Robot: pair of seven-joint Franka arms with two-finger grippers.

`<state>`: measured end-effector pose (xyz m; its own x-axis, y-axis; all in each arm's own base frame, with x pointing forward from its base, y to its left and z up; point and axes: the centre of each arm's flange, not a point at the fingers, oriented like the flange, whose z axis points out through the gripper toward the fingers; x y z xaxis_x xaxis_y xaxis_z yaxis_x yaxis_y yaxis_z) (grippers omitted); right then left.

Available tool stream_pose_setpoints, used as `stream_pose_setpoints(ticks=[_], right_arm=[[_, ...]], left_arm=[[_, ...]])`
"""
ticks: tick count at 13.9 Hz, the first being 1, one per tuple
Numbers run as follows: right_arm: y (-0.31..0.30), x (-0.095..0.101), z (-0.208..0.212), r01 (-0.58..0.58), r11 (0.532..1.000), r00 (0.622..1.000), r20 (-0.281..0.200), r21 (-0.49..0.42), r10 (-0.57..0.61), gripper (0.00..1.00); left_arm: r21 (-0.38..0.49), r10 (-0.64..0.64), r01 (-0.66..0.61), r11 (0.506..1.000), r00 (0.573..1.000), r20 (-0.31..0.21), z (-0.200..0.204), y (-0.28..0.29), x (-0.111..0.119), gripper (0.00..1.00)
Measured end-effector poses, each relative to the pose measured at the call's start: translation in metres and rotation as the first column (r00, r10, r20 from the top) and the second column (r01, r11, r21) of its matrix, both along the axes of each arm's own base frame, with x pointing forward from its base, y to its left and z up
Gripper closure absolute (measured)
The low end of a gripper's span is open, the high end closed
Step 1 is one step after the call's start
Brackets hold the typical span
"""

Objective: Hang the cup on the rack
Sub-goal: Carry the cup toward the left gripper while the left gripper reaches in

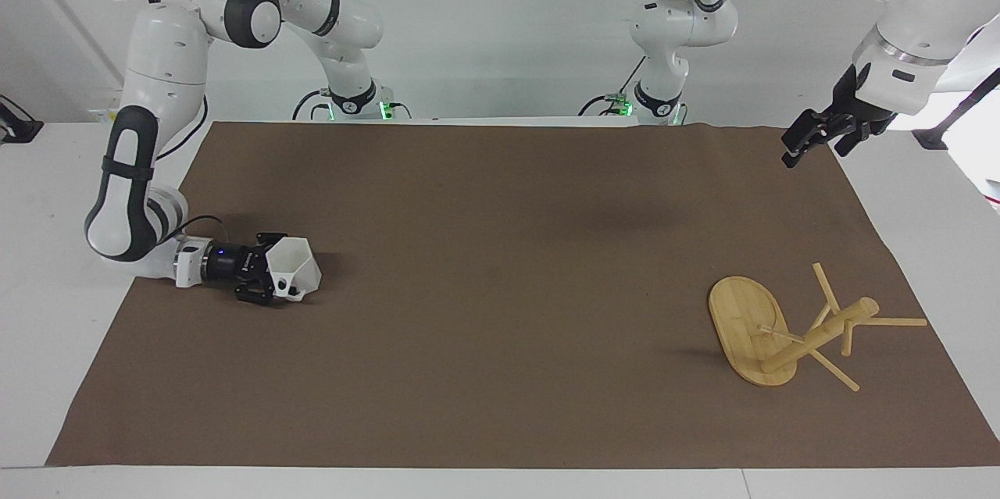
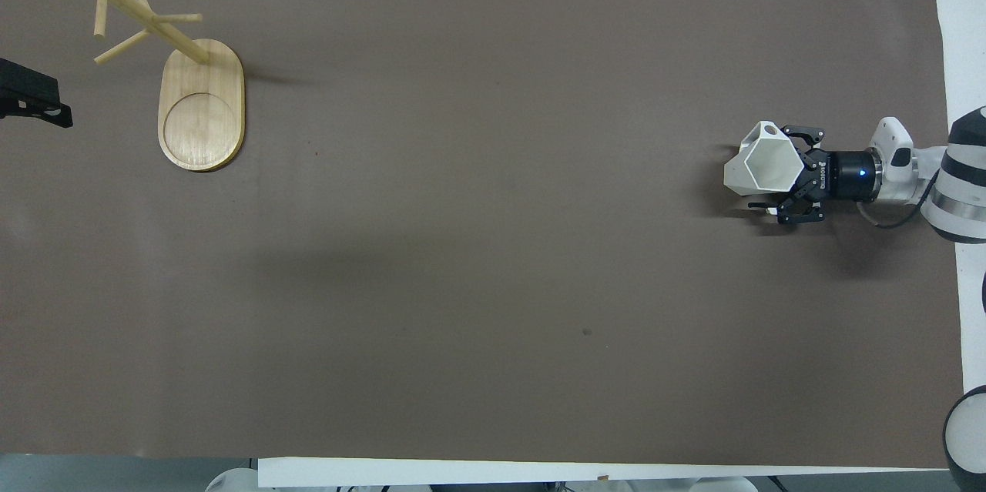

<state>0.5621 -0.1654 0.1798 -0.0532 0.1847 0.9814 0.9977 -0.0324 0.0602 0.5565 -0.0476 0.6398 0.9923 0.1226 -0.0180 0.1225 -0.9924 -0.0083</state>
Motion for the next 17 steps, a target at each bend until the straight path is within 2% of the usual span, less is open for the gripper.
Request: stream_pose_setpoints(ticks=[2,4,7,9,14,17], right_arm=[[0.009,0.003,0.0,-0.012,1.0,1.0,0.004,0.005,0.012,0.03],[0.019,0.008,0.002,-0.011,1.0,1.0,0.011,0.017,0.01,0.22],[0.037,0.018,0.006,0.008,0.999,1.0,0.03,0.05,-0.009,0.22],[0.061,0.032,0.013,0.027,0.997,0.999,0.036,0.072,-0.029,0.22],[0.161,0.081,0.076,0.12,0.993,0.992,-0.039,0.007,-0.12,0.22],[0.247,0.091,0.095,0.159,0.987,0.983,-0.099,0.037,-0.155,0.22]], left_arm=[[0.0,0.0,0.0,1.0,1.0,0.0,0.0,0.0,0.0,0.0],[0.0,0.0,0.0,1.0,1.0,0.0,0.0,0.0,0.0,0.0],[0.0,0.0,0.0,1.0,1.0,0.0,0.0,0.0,0.0,0.0],[0.0,0.001,-0.001,1.0,1.0,-0.004,0.0,0.001,0.0,0.0],[0.001,0.027,-0.027,1.0,1.0,-0.007,-0.001,0.012,0.0,0.0],[-0.004,0.037,-0.037,0.999,0.999,-0.01,-0.005,0.017,0.0,0.0]])
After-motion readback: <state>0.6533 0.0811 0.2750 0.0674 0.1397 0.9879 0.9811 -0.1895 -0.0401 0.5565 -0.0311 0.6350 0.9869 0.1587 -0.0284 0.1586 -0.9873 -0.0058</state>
